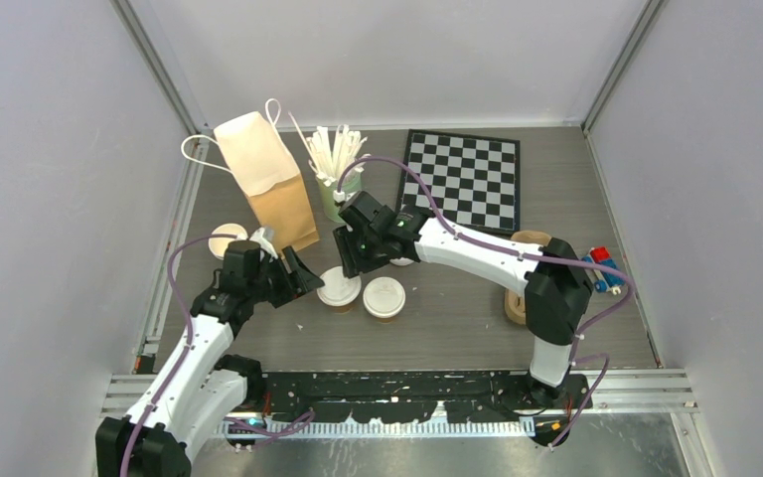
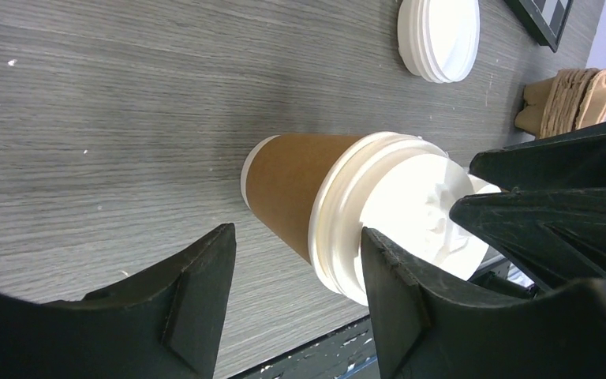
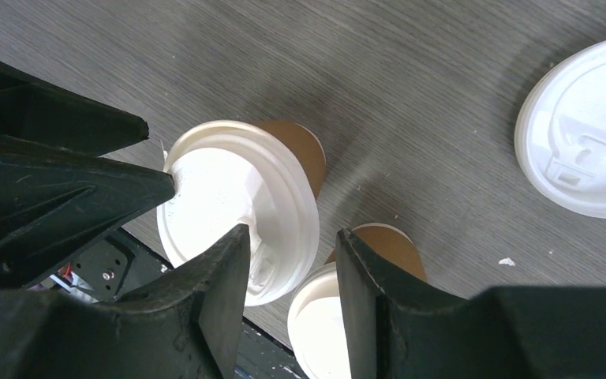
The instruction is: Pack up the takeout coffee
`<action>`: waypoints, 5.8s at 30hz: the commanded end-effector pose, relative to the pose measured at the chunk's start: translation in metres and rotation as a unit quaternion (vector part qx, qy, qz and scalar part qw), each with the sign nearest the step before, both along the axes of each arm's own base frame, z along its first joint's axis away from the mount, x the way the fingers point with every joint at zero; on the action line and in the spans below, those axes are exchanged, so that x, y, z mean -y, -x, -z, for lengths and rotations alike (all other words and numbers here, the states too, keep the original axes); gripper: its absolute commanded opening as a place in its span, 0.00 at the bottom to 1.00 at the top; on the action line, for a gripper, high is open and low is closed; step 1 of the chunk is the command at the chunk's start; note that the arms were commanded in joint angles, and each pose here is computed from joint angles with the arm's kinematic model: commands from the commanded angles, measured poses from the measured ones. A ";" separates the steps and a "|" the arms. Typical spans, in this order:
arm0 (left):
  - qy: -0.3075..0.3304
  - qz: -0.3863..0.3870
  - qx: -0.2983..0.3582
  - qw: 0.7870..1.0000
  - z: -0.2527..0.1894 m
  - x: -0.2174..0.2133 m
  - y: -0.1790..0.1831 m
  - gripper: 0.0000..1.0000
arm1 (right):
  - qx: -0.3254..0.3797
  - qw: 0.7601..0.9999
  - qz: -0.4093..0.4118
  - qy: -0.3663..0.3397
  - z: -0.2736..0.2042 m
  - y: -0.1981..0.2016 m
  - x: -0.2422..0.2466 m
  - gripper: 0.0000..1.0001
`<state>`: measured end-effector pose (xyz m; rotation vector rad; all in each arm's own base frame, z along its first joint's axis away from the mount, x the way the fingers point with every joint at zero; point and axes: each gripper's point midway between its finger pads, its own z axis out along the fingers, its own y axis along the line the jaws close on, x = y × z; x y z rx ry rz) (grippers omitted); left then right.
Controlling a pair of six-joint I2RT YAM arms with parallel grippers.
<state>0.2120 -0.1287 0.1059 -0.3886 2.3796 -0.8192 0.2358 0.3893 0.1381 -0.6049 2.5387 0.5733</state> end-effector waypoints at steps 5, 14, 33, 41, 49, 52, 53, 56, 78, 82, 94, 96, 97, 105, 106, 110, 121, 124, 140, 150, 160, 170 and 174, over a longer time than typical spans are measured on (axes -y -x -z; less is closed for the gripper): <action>-0.009 -0.014 0.033 0.999 -0.022 -0.005 -0.009 0.58 | -0.012 1.000 -0.004 -0.021 -0.002 0.000 -0.011 0.47; 0.012 -0.012 0.046 0.999 -0.032 0.001 -0.010 0.59 | -0.011 1.000 -0.009 -0.024 -0.002 0.000 -0.014 0.39; 0.018 0.029 0.037 0.999 -0.027 0.010 -0.004 0.69 | -0.008 1.000 0.002 -0.022 0.000 0.002 -0.006 0.46; 0.019 0.028 0.032 0.999 -0.024 0.010 -0.005 0.66 | -0.017 1.000 -0.008 -0.019 0.008 0.008 -0.006 0.42; 0.024 0.028 0.034 0.999 -0.027 0.011 -0.005 0.68 | -0.004 0.999 -0.017 -0.033 -0.007 0.005 -0.011 0.27; 0.032 0.031 0.028 0.999 -0.027 0.014 -0.004 0.71 | -0.003 0.999 -0.019 -0.036 -0.011 0.004 -0.013 0.23; 0.037 0.033 0.026 0.998 -0.027 0.016 -0.004 0.71 | -0.002 0.999 -0.020 -0.036 -0.012 0.004 -0.013 0.22; 0.049 0.039 0.022 0.998 -0.027 0.020 -0.003 0.73 | -0.002 0.999 -0.019 -0.037 -0.015 0.003 -0.014 0.22; -0.009 -0.029 0.002 1.000 -0.025 -0.007 -0.006 0.69 | -0.028 0.999 -0.019 0.013 -0.012 0.001 -0.018 0.23; -0.012 -0.032 -0.007 0.999 -0.021 -0.008 -0.006 0.66 | -0.035 0.999 -0.023 0.019 -0.009 0.002 -0.020 0.23; -0.014 -0.031 -0.026 0.999 -0.009 -0.007 -0.005 0.60 | -0.040 0.999 -0.026 0.023 -0.005 0.002 -0.021 0.24; -0.010 -0.029 -0.021 0.999 -0.014 -0.006 -0.005 0.67 | -0.037 0.999 -0.028 0.018 -0.007 0.002 -0.023 0.24; -0.007 -0.027 -0.017 0.999 -0.019 -0.005 -0.004 0.69 | -0.036 0.999 -0.028 0.016 -0.008 0.001 -0.024 0.23; -0.020 -0.039 0.003 0.999 -0.035 -0.012 -0.003 0.73 | -0.036 0.999 -0.029 0.000 -0.013 -0.001 -0.032 0.23; -0.022 -0.040 0.001 0.999 -0.034 -0.013 -0.002 0.73 | -0.037 0.999 -0.030 -0.001 -0.013 0.000 -0.033 0.23; -0.028 -0.042 -0.009 0.999 -0.029 -0.015 0.000 0.72 | -0.038 0.999 -0.029 -0.002 -0.013 -0.001 -0.034 0.23; -0.033 -0.045 -0.029 0.998 -0.014 -0.015 -0.001 0.65 | -0.045 0.999 -0.027 0.010 -0.002 -0.001 -0.034 0.23; -0.034 -0.047 -0.040 0.997 -0.006 -0.015 -0.001 0.63 | -0.043 0.999 -0.028 0.013 0.000 -0.002 -0.034 0.23; 0.015 -0.019 -0.054 0.998 0.013 0.003 0.005 0.49 | -0.023 1.000 -0.014 0.005 -0.010 -0.005 -0.025 0.35; 0.048 0.007 -0.039 0.998 0.008 0.016 0.001 0.48 | 0.008 1.000 0.002 -0.030 -0.052 -0.004 -0.008 0.45; 0.048 0.007 -0.039 0.998 0.010 0.016 0.000 0.48 | -0.021 0.996 -0.049 -0.073 -0.042 0.010 -0.027 0.26; 0.034 -0.005 -0.059 0.998 0.025 0.010 0.007 0.46 | -0.049 0.997 -0.033 -0.049 0.013 0.002 -0.024 0.23; 0.031 -0.016 -0.079 0.996 0.039 0.007 0.015 0.44 | -0.063 0.997 -0.016 -0.029 0.047 0.010 -0.008 0.23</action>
